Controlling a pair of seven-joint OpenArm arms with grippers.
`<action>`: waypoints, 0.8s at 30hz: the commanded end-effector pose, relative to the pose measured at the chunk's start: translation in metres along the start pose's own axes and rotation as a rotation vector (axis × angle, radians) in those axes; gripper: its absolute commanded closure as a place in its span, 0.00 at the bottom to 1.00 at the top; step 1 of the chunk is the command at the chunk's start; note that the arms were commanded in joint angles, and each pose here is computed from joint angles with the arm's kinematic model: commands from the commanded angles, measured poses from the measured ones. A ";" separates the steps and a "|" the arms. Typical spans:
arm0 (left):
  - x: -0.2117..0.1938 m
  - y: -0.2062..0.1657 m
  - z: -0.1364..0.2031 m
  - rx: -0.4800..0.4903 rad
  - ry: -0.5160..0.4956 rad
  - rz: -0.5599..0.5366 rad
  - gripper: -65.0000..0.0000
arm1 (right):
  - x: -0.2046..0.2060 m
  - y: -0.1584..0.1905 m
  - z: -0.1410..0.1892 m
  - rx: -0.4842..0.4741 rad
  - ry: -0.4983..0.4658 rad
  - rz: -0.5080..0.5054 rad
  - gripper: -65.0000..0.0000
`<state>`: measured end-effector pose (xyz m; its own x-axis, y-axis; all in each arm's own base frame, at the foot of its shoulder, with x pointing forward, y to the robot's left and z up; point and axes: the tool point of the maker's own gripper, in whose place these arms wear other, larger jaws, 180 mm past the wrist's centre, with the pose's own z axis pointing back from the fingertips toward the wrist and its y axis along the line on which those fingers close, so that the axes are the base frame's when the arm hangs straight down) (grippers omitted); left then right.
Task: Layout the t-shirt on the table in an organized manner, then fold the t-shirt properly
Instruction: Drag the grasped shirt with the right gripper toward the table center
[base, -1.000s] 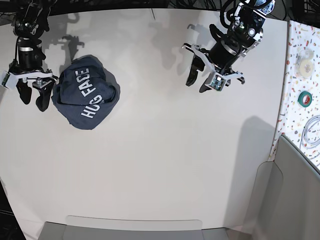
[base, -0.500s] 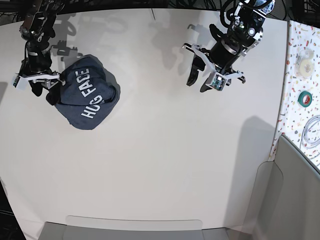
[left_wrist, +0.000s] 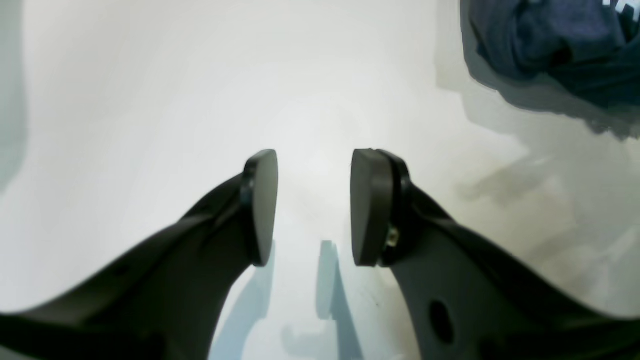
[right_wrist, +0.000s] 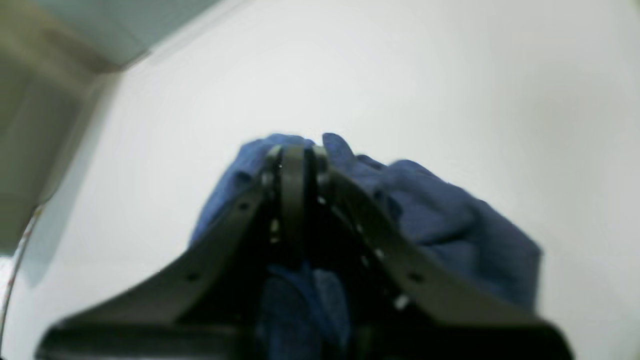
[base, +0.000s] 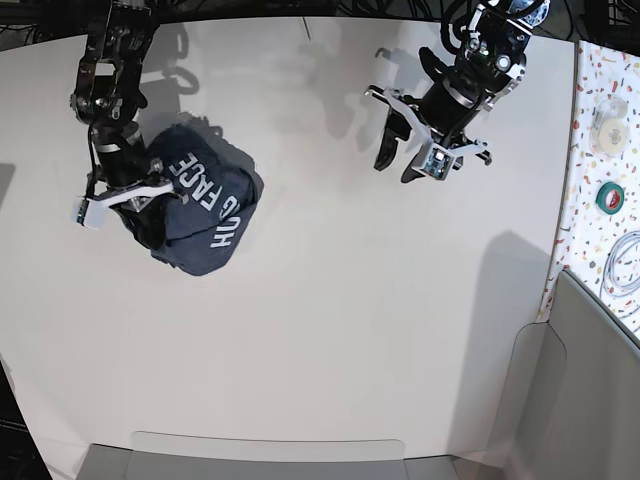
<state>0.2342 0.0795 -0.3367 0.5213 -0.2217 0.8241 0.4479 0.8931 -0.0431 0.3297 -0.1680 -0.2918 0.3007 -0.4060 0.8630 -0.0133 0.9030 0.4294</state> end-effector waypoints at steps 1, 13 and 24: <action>0.010 0.001 0.003 0.001 -0.037 -0.008 0.63 | 0.015 0.020 -0.006 0.068 -0.026 0.035 1.00; 0.017 0.057 0.017 0.169 -0.069 0.025 0.63 | -0.043 0.197 -0.002 0.510 0.108 0.390 1.00; 0.035 0.127 0.048 0.379 -0.148 0.064 0.63 | -0.094 0.194 0.031 0.516 0.295 0.688 0.88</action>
<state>0.2696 0.2025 -0.2997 0.4624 -0.1176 0.8789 0.1044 0.9915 0.0778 0.2653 0.0374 -0.2978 0.3467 0.3418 0.8735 -0.6801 0.7329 -0.0168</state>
